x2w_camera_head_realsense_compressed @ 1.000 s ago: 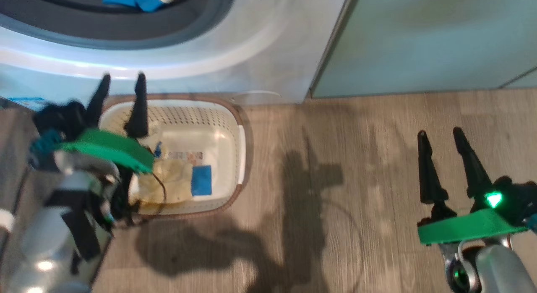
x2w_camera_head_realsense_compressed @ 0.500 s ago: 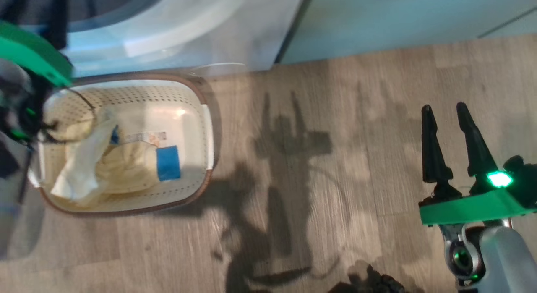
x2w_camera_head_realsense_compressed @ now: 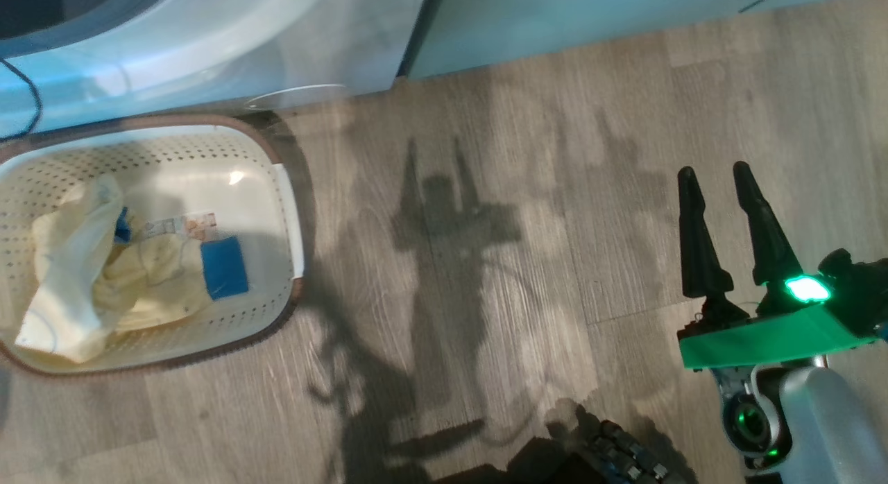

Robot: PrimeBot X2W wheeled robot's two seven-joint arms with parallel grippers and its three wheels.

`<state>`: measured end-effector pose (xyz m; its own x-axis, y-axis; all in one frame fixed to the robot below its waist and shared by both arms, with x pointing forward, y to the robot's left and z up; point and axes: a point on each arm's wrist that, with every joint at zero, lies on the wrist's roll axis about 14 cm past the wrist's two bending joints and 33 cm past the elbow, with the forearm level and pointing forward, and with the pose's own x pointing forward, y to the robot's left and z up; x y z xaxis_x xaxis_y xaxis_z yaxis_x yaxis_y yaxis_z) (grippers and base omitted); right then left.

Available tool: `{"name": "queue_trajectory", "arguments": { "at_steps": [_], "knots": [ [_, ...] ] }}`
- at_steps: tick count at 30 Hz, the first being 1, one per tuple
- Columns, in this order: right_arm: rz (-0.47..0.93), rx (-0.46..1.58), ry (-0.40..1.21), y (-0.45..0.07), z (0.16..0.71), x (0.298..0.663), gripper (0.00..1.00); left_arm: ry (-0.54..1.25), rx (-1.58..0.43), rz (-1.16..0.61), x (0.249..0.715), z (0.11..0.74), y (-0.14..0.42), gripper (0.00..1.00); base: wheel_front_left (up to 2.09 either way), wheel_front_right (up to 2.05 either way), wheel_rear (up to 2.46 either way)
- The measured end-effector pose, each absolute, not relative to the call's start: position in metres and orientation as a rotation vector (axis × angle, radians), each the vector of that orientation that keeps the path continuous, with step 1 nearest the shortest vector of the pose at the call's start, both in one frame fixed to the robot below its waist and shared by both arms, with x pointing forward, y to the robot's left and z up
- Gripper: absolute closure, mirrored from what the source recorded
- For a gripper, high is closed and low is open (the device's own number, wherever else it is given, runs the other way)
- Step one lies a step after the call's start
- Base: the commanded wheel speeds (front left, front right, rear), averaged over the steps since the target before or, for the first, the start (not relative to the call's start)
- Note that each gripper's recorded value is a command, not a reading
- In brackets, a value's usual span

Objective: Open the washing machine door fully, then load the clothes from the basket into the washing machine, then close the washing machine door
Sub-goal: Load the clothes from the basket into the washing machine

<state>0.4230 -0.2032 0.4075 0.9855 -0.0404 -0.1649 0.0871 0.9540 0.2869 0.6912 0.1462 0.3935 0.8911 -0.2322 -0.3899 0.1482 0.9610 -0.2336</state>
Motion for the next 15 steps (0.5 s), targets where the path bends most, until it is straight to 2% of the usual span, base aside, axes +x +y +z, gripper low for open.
{"name": "queue_trajectory", "arguments": {
  "at_steps": [13,14,15],
  "knots": [
    [-0.112,0.302,0.183,-0.215,0.403,0.412,0.0,0.676,-0.145,-0.19,0.698,0.346,0.14,0.0,0.0,0.0,0.0],
    [-0.111,0.302,0.184,-0.214,0.403,0.412,0.0,0.686,-0.139,-0.194,0.697,0.345,0.139,0.13,0.0,0.0,0.0],
    [-0.112,0.302,0.187,-0.214,0.402,0.412,0.0,0.69,-0.133,-0.199,0.697,0.344,0.137,0.51,0.0,0.0,0.0]
  ]
}}
